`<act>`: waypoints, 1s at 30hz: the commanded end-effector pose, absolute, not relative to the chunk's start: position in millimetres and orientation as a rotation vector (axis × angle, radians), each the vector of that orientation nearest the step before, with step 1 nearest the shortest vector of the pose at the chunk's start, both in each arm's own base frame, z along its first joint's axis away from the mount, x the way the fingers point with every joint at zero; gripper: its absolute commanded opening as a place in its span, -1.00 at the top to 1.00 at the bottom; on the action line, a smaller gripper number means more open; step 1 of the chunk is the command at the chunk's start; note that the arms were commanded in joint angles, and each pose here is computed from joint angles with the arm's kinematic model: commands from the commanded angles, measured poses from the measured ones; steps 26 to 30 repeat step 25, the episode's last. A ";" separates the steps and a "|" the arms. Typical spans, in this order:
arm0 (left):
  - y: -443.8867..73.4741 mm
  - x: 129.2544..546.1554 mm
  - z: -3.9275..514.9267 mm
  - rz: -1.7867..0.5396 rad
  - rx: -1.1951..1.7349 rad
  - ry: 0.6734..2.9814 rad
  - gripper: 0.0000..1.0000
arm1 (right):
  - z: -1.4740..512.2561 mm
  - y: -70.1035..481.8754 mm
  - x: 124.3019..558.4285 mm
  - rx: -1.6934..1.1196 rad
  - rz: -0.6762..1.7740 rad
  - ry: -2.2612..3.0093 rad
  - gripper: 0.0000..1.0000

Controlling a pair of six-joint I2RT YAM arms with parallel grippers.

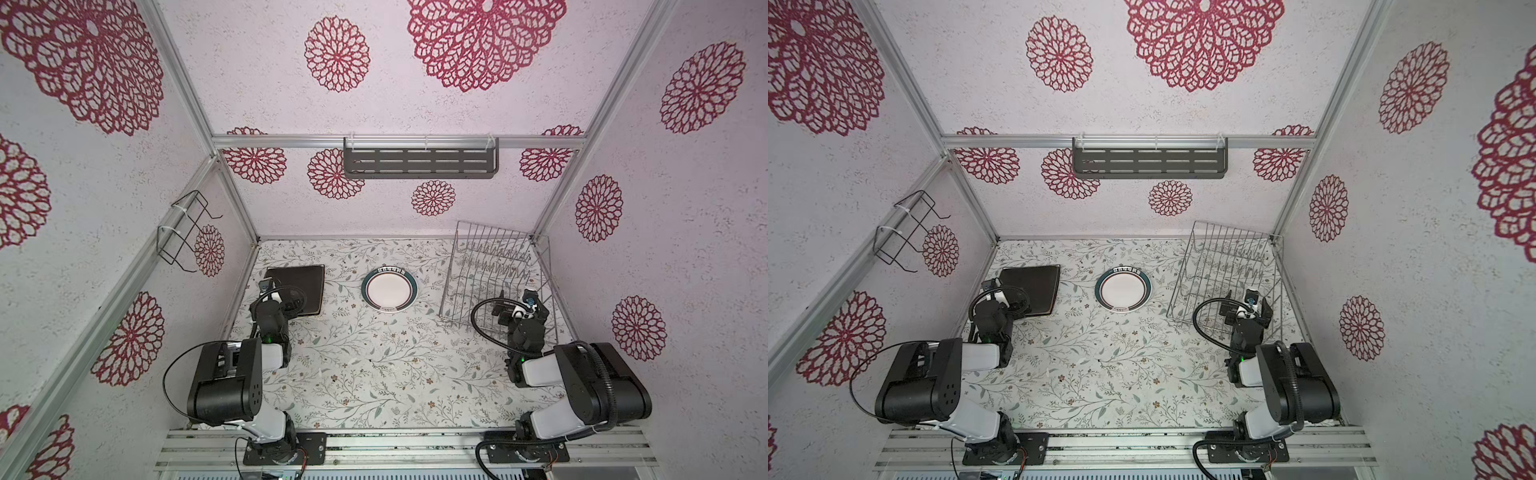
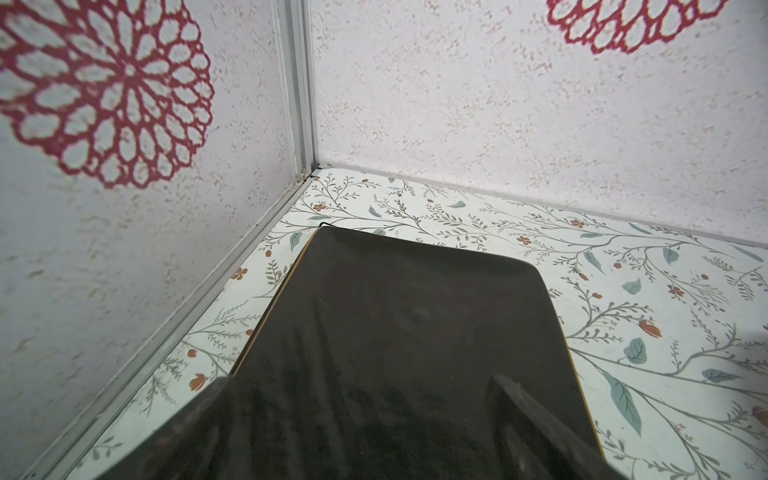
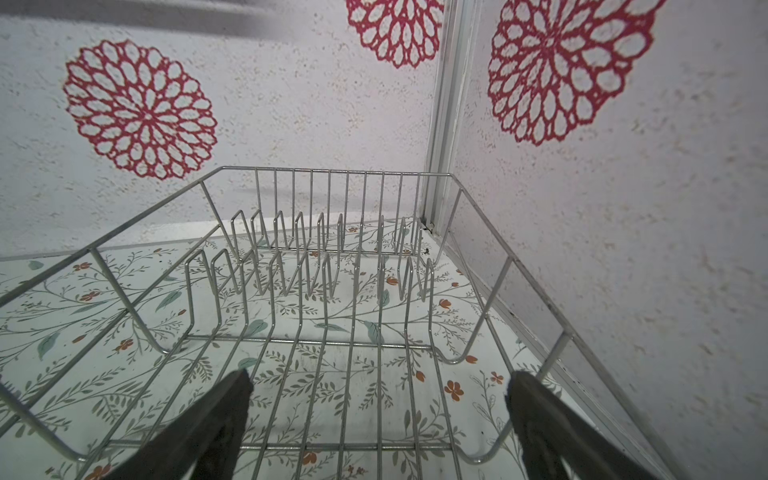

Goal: Unload the plates from the dish rack

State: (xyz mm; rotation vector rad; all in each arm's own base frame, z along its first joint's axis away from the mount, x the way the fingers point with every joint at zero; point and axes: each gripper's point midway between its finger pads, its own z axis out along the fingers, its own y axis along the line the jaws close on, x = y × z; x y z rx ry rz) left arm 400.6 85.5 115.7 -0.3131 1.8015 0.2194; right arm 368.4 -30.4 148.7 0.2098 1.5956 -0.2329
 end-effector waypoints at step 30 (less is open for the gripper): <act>84.9 401.6 121.7 0.215 -0.310 1.785 -0.95 | 117.7 -35.7 368.4 0.229 -0.261 1.716 -0.98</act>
